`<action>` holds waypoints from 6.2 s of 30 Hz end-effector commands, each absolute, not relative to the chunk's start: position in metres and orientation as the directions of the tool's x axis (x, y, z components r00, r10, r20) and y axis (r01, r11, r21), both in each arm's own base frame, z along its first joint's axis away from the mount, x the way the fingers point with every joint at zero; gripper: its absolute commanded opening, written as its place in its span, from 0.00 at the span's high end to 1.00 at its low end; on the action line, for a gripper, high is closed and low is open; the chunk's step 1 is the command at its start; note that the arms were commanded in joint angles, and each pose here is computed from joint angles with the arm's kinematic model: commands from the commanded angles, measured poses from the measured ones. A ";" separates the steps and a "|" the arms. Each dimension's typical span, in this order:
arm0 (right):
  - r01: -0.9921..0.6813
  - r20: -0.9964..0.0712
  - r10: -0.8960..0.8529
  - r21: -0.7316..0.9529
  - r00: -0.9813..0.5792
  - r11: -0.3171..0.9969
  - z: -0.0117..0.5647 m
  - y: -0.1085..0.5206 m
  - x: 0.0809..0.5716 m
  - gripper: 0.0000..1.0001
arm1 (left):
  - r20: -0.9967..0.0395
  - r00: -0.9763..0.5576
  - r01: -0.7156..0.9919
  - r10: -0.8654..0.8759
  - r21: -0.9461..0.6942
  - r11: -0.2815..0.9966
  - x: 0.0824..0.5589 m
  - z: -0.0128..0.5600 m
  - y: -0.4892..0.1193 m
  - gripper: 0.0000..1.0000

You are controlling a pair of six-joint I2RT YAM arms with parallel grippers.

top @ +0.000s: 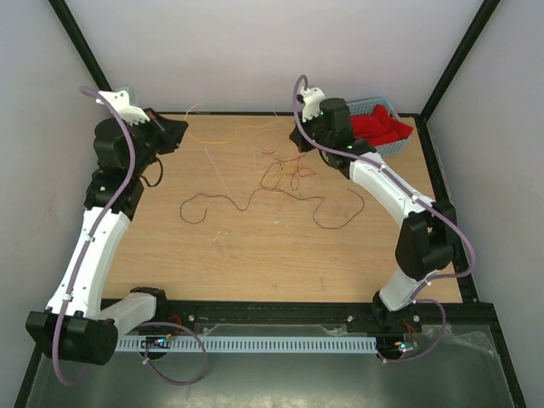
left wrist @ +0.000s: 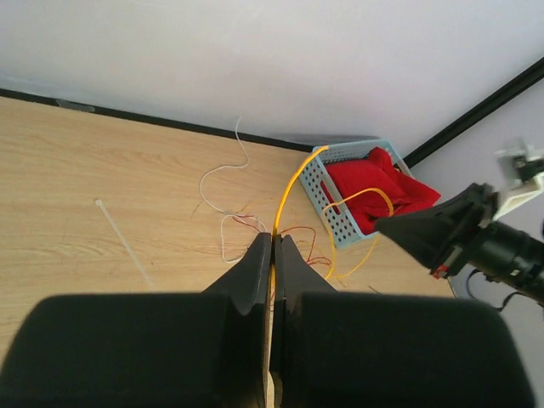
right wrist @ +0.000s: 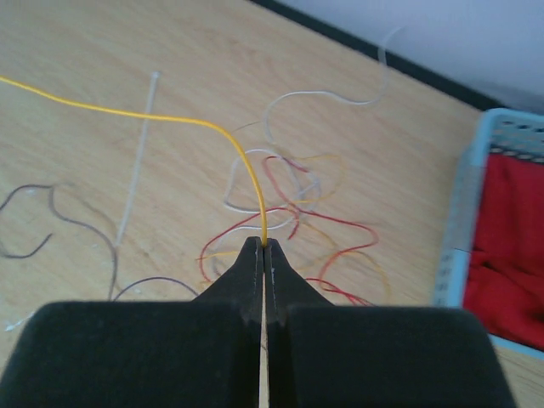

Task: Zip-tie the wires
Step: Untie the cable at the center of the board, then straighten the cable at the center of the board.

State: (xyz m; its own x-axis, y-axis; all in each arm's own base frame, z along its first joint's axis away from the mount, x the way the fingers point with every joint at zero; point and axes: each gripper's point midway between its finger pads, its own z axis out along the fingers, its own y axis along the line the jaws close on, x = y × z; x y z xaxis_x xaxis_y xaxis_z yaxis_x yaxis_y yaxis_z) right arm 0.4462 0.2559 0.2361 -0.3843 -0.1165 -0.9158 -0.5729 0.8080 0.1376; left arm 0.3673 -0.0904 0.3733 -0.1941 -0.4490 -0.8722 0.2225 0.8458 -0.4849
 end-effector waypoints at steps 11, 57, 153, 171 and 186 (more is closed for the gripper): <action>-0.326 -0.964 -0.258 -0.223 -0.067 0.918 0.385 0.196 0.456 1.00 | -0.829 -0.288 0.264 -0.480 -0.550 0.792 0.374 0.344 -0.121 1.00; -0.583 -0.775 -0.390 -0.035 -0.497 0.812 0.152 0.313 0.471 0.42 | -0.637 -0.371 -0.288 -0.676 -0.612 0.736 0.340 0.150 -0.003 1.00; 0.078 -0.549 -0.368 -0.627 -0.750 0.775 0.133 0.036 0.359 1.00 | -0.536 -0.471 -0.297 -0.701 -0.651 0.698 0.274 0.085 -0.027 1.00; 0.091 -0.516 -0.309 -0.612 -0.799 0.786 0.112 0.009 0.362 1.00 | -0.636 -0.347 -0.448 -0.690 -0.533 0.717 0.305 0.101 0.036 1.00; -0.023 -0.425 -0.301 -0.548 -0.854 0.836 0.055 0.028 0.361 0.90 | -0.548 -0.478 -0.399 -0.686 -0.561 0.726 0.311 0.059 -0.005 1.00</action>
